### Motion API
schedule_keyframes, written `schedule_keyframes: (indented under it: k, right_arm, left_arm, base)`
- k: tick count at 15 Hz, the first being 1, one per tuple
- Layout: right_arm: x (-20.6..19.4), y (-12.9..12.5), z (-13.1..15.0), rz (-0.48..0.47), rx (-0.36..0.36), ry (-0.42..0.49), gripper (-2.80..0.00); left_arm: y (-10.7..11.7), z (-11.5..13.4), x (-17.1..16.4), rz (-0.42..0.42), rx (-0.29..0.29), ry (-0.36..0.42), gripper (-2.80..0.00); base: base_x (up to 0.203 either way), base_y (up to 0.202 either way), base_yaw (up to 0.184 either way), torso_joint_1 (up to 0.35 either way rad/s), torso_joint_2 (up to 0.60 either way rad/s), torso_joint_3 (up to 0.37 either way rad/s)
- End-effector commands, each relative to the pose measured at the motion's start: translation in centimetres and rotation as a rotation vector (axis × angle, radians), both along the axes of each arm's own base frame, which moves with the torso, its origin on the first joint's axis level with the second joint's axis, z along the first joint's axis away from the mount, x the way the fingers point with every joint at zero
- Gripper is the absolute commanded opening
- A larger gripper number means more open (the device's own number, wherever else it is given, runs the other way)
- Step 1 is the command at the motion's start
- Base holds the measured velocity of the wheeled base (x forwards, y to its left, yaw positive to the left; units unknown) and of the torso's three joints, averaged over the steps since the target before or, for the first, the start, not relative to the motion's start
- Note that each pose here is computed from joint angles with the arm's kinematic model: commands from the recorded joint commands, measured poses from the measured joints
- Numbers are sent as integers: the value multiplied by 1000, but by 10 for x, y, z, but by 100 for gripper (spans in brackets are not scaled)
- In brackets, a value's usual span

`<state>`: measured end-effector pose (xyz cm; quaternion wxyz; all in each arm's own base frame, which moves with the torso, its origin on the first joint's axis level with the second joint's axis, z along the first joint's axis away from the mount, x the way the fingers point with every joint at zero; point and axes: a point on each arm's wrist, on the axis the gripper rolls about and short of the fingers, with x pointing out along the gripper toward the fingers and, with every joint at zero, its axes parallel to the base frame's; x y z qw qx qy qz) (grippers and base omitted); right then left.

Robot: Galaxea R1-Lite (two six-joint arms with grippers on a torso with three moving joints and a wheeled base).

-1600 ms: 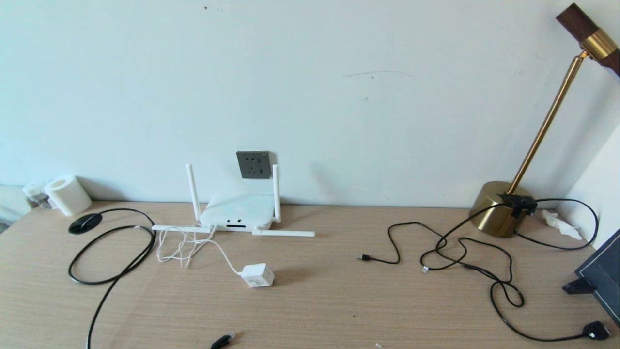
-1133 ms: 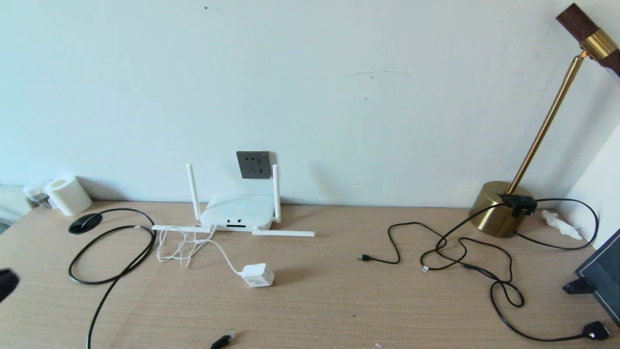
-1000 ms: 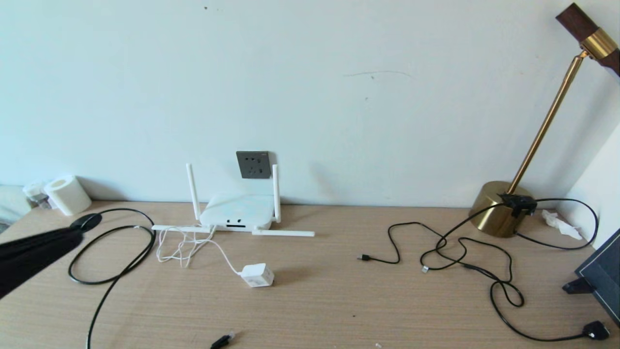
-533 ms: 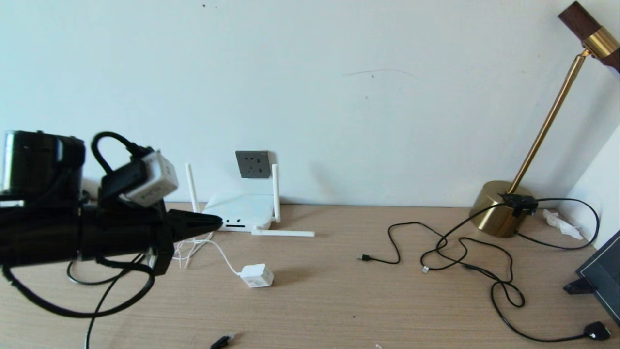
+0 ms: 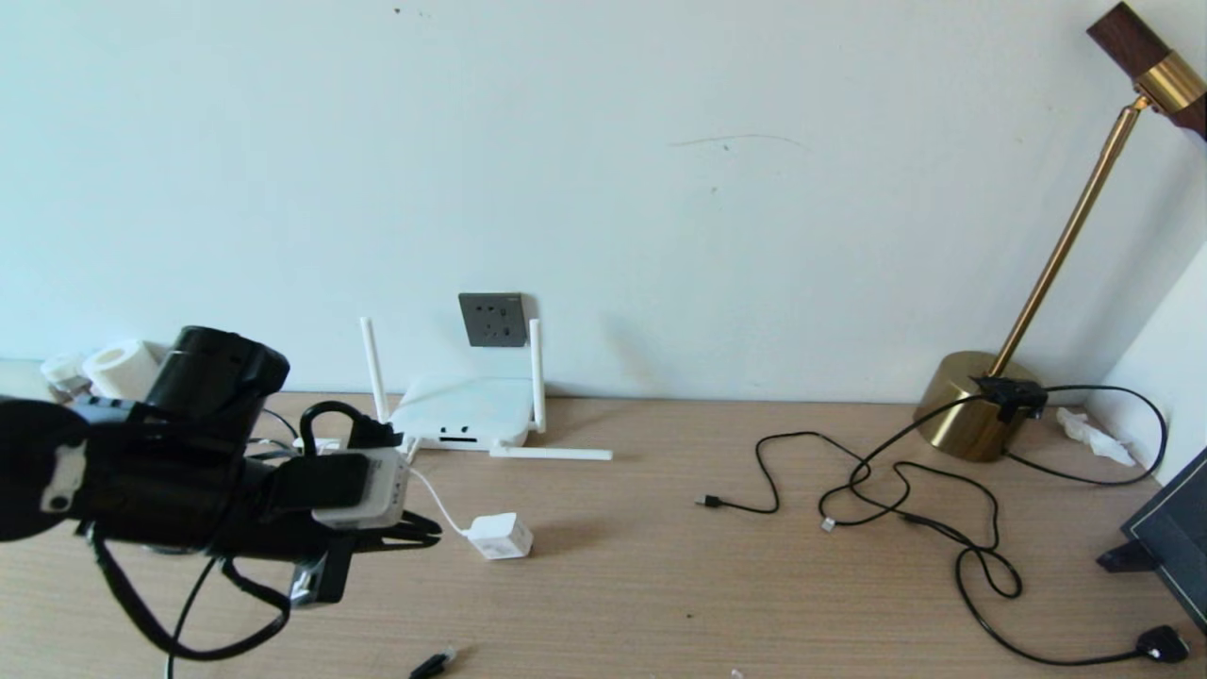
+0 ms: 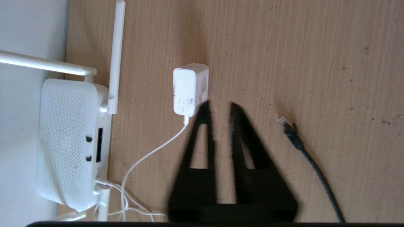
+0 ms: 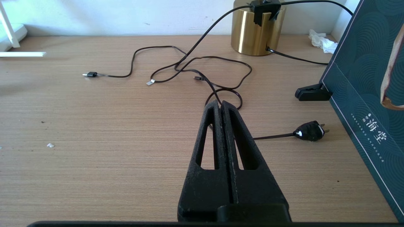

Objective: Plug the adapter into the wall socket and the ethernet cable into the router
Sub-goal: Pick up plug

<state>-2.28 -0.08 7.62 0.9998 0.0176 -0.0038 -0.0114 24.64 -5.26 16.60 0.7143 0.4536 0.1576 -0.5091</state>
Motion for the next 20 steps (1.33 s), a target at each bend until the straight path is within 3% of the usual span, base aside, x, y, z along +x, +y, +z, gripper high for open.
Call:
schedule_keyframes:
  k: [1, 6, 8, 13, 17, 20]
  right_arm:
    - [0, 0, 0, 0, 0, 0, -280]
    - [0, 0, 0, 2, 0, 0, -280]
    - [0, 0, 0, 0, 0, 1, -280]
    - [0, 0, 0, 0, 0, 0, -280]
    - [0, 0, 0, 0, 0, 0, -280]
    - [0, 0, 0, 0, 0, 0, -280]
  left_arm:
    - [-3, -2, 20, -53, 37, 0, 0]
    - [-15, -6, 84, -292, 209, -77, 0]
    - [-18, -16, 103, -320, 265, -58, 0]
    - [-35, -39, 108, -348, 271, 64, 0]
    - [-68, -41, 98, -264, 245, 185, 0]
    - [-83, -51, 107, -257, 246, 210, 0]
  base:
    - [0, 0, 0, 0, 0, 0]
    - [0, 0, 0, 0, 0, 0]
    - [0, 0, 0, 0, 0, 0]
    - [0, 0, 0, 0, 0, 0]
    - [0, 0, 0, 0, 0, 0]
    - [0, 0, 0, 0, 0, 0]
